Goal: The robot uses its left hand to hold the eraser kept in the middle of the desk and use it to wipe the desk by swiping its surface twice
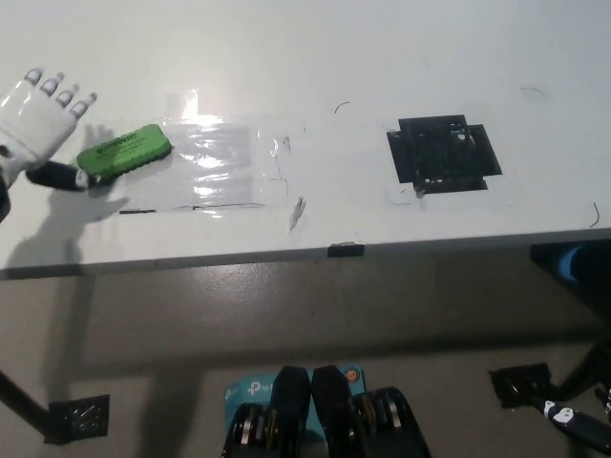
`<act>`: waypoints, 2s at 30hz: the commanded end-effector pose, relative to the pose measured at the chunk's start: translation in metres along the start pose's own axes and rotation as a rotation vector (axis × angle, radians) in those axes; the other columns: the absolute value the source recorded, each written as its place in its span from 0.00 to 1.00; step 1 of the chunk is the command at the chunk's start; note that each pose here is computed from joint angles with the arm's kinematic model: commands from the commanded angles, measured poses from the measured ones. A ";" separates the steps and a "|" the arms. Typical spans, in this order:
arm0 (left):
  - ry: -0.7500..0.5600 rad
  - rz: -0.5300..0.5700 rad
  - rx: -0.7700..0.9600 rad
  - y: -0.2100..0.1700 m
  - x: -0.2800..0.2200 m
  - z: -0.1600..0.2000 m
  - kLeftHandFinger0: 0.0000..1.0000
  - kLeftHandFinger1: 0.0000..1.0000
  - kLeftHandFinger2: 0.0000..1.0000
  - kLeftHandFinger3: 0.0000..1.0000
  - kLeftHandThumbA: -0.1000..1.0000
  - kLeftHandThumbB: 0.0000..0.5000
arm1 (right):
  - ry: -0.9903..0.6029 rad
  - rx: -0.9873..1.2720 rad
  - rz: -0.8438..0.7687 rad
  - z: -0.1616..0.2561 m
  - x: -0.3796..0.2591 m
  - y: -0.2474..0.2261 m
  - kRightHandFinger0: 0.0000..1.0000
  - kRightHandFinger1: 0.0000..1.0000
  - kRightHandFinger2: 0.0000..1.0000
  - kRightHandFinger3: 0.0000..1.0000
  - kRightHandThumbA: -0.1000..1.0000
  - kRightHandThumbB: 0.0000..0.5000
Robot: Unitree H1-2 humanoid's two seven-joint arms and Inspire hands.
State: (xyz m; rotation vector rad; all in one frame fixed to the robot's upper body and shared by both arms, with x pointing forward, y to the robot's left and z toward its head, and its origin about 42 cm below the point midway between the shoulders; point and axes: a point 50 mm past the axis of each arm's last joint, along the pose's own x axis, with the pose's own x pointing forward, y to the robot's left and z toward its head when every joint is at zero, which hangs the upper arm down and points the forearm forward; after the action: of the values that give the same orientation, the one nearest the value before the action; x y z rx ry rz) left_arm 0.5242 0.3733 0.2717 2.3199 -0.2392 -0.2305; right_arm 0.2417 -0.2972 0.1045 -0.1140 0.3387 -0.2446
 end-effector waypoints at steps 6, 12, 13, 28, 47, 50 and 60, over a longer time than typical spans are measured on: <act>-0.054 0.124 -0.158 0.024 0.007 0.018 1.00 1.00 1.00 1.00 1.00 0.57 | -0.055 -0.003 -0.013 0.015 -0.002 -0.006 1.00 1.00 1.00 1.00 1.00 0.09; -0.061 0.142 -0.178 0.038 0.014 0.030 1.00 1.00 1.00 1.00 1.00 0.58 | -0.064 -0.009 -0.005 0.019 0.001 -0.005 1.00 1.00 1.00 1.00 1.00 0.11; -0.067 0.174 -0.219 0.038 0.015 0.029 1.00 1.00 1.00 1.00 1.00 0.60 | -0.063 -0.005 -0.008 0.018 0.001 -0.006 1.00 1.00 1.00 1.00 1.00 0.12; -0.037 0.068 -0.322 -0.006 0.004 0.048 1.00 1.00 1.00 1.00 1.00 0.65 | -0.052 0.016 -0.019 0.015 -0.001 -0.001 1.00 1.00 1.00 1.00 1.00 0.10; -0.015 -0.011 -0.638 -0.038 -0.001 0.092 1.00 1.00 1.00 1.00 1.00 0.67 | -0.052 0.019 -0.026 0.016 0.000 0.000 1.00 1.00 1.00 1.00 1.00 0.17; -0.007 -0.018 -0.755 -0.040 -0.002 0.102 1.00 1.00 1.00 1.00 1.00 0.68 | -0.050 0.006 -0.022 0.015 0.000 0.000 1.00 1.00 1.00 1.00 1.00 0.19; -0.015 -0.078 -1.197 -0.043 -0.002 0.159 1.00 1.00 1.00 1.00 1.00 0.55 | -0.048 0.008 -0.021 0.014 0.000 -0.001 1.00 1.00 1.00 1.00 1.00 0.16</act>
State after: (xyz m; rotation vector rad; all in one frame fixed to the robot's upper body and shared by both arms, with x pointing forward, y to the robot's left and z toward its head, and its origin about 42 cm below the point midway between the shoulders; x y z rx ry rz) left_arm 0.5026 0.3201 0.1713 1.4000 -0.1165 -0.1729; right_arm 0.2432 -0.2947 0.1074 -0.0993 0.3251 -0.2563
